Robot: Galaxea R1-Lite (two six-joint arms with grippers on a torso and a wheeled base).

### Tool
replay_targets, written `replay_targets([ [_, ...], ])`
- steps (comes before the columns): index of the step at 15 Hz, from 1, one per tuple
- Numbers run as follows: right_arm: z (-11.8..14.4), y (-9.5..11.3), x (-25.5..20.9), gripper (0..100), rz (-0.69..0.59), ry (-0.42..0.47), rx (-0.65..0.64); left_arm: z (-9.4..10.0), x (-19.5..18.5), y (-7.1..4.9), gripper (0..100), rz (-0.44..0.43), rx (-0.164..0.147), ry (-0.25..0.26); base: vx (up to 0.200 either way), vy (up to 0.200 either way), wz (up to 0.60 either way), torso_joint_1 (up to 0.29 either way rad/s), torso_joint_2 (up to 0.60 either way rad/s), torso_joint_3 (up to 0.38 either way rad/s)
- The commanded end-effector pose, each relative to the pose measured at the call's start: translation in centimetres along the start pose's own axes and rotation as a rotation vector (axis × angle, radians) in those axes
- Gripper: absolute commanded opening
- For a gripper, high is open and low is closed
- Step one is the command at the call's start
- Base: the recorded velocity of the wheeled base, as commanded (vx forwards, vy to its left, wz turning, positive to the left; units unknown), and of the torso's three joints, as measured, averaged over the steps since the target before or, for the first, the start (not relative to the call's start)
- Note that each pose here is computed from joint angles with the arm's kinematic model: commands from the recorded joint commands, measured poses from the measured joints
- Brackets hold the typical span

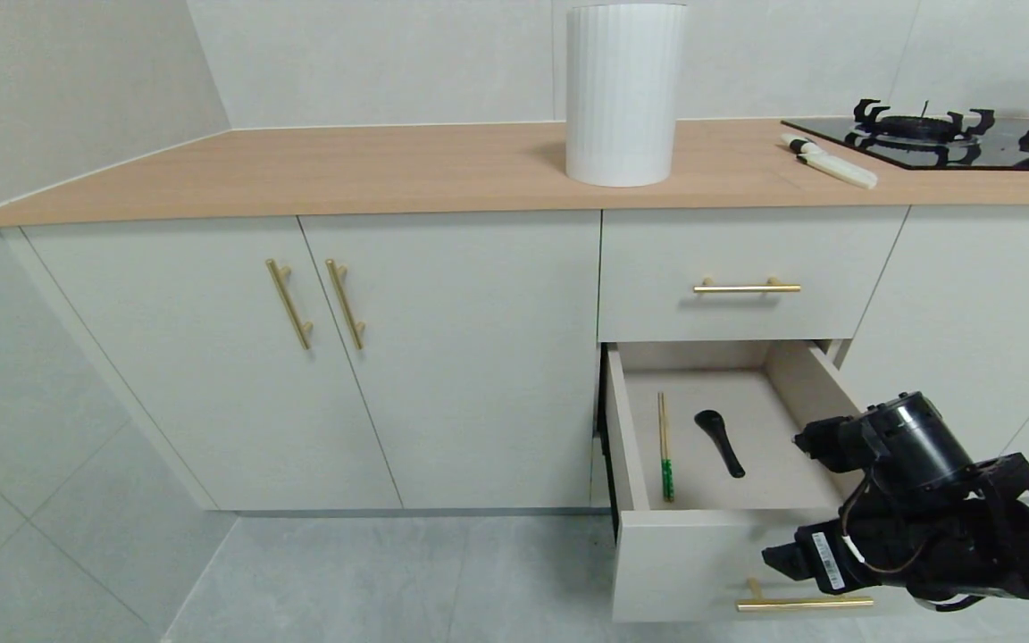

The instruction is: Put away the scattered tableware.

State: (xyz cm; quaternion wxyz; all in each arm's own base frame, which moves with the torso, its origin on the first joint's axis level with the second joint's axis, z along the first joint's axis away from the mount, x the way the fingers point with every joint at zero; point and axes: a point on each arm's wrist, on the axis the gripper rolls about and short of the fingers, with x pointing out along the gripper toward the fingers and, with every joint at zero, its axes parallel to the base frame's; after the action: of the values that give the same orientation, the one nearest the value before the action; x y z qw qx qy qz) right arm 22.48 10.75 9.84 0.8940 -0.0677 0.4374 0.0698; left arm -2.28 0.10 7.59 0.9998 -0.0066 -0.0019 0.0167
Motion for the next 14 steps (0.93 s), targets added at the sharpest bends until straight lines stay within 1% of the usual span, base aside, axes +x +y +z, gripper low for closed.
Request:
replay_targets([
  [1,0.0,0.1,0.7,100,-0.002,0.009,0.002,0.0,0.0,0.0,100,0.0,-0.001,0.002,0.0,0.0,0.0,0.0,0.0,0.0],
  [3,0.4,0.1,1.5,100,-0.002,-0.032,0.032,0.0,0.0,0.0,100,0.0,-0.001,0.001,0.0,0.0,0.0,0.0,0.0,0.0],
  [8,1.0,-0.2,2.5,100,-0.004,-0.087,0.073,0.0,0.0,0.0,100,0.0,-0.001,-0.001,0.0,0.0,0.0,0.0,0.0,0.0],
  [9,1.1,0.0,3.3,100,-0.012,-0.093,0.101,0.0,0.0,0.0,100,0.0,-0.001,-0.001,0.0,0.0,0.0,0.0,0.0,0.0],
  [12,1.2,0.2,5.5,100,-0.091,-0.134,0.124,0.0,0.0,0.0,100,0.0,-0.001,0.001,0.0,0.0,0.0,0.0,0.0,0.0],
  [14,1.4,0.4,6.4,100,-0.094,-0.159,0.158,0.0,0.0,0.0,100,0.0,-0.001,0.001,0.0,0.0,0.0,0.0,0.0,0.0],
])
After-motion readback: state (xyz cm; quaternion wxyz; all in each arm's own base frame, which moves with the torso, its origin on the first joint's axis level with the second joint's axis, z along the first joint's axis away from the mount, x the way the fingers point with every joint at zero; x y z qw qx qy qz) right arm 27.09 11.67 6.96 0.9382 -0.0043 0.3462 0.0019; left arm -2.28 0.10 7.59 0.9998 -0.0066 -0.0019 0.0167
